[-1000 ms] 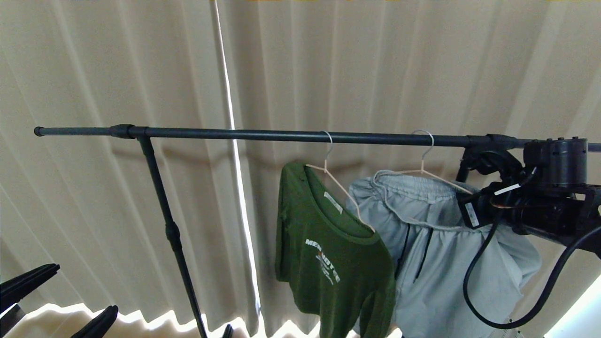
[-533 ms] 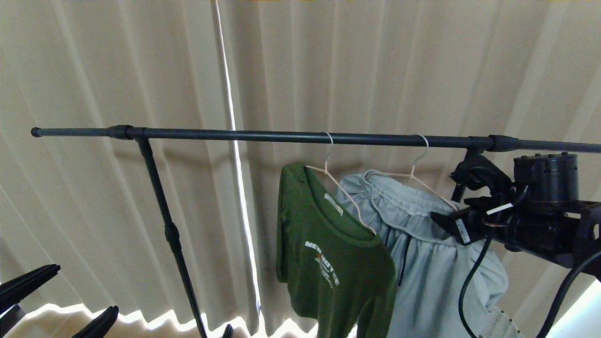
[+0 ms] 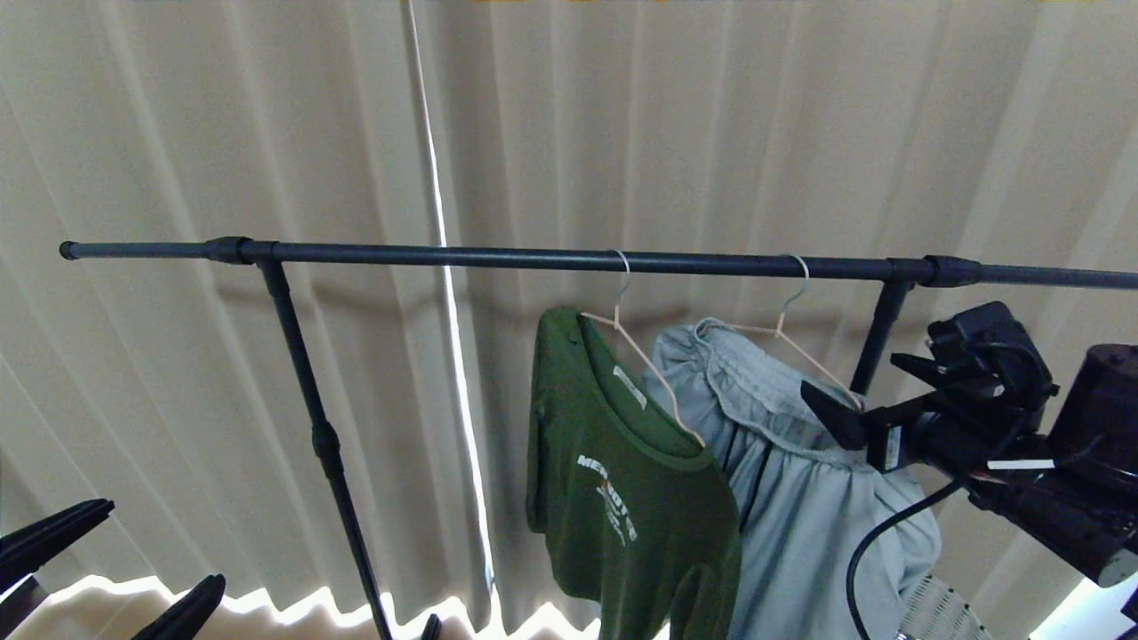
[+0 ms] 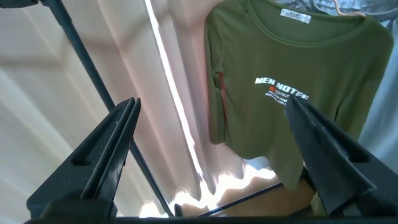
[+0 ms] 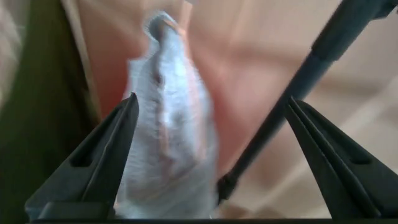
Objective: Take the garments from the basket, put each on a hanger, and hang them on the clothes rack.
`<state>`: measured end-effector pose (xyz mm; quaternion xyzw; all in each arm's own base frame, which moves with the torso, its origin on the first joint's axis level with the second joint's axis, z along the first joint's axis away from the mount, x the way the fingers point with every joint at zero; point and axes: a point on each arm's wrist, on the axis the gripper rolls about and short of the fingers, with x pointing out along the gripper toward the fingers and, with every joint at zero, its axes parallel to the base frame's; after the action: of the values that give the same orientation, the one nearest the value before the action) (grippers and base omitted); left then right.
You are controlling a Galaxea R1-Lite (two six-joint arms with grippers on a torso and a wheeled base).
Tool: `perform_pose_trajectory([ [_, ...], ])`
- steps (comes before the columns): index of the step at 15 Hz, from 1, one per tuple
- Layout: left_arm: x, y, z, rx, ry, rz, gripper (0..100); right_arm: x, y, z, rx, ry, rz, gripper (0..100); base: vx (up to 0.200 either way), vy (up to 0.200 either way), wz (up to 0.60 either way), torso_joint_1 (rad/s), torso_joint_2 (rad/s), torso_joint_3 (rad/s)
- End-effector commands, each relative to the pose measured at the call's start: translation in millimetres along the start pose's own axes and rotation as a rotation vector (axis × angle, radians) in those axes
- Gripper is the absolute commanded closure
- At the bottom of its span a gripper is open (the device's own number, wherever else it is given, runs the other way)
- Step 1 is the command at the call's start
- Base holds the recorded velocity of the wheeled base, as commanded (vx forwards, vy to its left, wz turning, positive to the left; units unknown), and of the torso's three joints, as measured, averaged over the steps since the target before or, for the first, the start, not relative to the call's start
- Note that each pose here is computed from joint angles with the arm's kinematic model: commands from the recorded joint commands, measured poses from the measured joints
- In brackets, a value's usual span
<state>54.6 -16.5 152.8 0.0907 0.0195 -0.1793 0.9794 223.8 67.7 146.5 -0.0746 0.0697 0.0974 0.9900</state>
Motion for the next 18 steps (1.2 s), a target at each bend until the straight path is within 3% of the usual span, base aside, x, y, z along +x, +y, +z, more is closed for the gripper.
perform_pose_trajectory([
  [1, 0.7, 0.4, -0.3, 0.0, 0.005, 0.005, 0, -13.9, -0.8, -3.0, 0.006, -0.014, 0.008, 0, 0.0, 0.0, 0.0, 0.0, 0.0, 0.0],
  [3, -3.9, 6.2, -6.8, -0.009, 0.035, 0.174, 0, -57.2, -8.8, 8.3, 0.025, -0.134, -0.015, 0, 0.0, 0.0, 0.0, 0.0, 0.0, 0.0],
  [6, -16.7, 6.6, -32.1, -0.033, 0.127, 0.363, 0, -105.5, -14.7, 10.8, 0.032, -0.203, -0.026, 0, 0.0, 0.0, 0.0, 0.0, 0.0, 0.0],
  [7, -19.4, 5.9, -34.9, -0.037, 0.137, 0.386, 0, -112.0, -15.5, 11.1, 0.032, -0.205, -0.028, 0, 0.0, 0.0, 0.0, 0.0, 0.0, 0.0],
  [8, -25.1, 3.7, -39.9, -0.045, 0.155, 0.422, 0, -125.2, -16.8, 8.8, 0.031, -0.189, -0.029, 0, 0.0, 0.0, 0.0, 0.0, 0.0, 0.0],
  [9, -37.7, -4.1, -49.6, -0.049, 0.166, 0.446, 0, -153.7, -18.7, -2.1, 0.021, -0.122, -0.025, 0, 0.0, 0.0, 0.0, 0.0, 0.0, 0.0],
  [13, -62.9, -22.7, -72.3, -0.04, 0.148, 0.429, 0, -221.6, -24.4, -22.6, 0.005, 0.045, -0.022, 0, 0.0, 0.0, 0.0, 0.0, 0.0, 0.0],
  [16, -65.5, -25.2, -74.5, -0.039, 0.114, 0.388, 0, -253.3, -24.9, -55.0, -0.011, 0.2, -0.094, 0, 0.0, 0.0, 0.0, 0.0, 0.0, 0.0],
  [18, -64.8, -26.6, -74.6, -0.046, 0.102, 0.321, 0, -261.9, -24.9, -67.2, 0.011, 0.218, -0.145, 0, 0.0, 0.0, 0.0, 0.0, 0.0, 0.0],
])
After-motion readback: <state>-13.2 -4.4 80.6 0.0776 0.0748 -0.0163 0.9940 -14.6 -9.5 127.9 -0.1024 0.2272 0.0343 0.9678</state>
